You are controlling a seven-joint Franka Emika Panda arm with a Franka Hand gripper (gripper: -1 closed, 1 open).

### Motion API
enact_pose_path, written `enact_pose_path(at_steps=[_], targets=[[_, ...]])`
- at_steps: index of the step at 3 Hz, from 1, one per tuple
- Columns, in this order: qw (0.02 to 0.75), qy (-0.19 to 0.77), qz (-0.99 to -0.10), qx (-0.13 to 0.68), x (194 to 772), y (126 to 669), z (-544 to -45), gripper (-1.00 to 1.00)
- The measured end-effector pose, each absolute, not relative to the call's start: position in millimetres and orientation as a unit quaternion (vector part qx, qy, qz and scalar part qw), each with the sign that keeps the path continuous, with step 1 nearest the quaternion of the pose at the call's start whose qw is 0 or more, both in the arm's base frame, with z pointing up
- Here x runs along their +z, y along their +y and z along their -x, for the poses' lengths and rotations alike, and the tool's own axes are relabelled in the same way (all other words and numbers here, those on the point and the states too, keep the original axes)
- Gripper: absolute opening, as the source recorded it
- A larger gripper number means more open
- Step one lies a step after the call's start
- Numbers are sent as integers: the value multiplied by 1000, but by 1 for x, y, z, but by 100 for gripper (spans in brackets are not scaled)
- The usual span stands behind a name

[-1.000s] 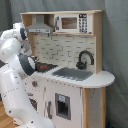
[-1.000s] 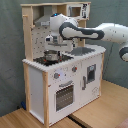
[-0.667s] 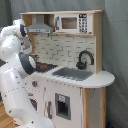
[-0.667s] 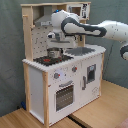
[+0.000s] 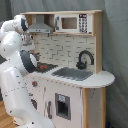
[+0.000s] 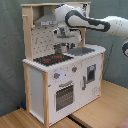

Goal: Play with the kitchen

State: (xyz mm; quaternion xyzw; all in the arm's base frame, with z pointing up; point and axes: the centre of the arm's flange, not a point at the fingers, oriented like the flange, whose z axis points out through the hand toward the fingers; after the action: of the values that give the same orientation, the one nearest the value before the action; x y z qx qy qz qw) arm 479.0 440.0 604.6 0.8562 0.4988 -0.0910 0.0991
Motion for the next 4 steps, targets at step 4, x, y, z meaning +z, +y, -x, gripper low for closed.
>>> enact_pose_path(at_steps=[4], targets=[[171,322,-911,-191,630,374,-458,-100]])
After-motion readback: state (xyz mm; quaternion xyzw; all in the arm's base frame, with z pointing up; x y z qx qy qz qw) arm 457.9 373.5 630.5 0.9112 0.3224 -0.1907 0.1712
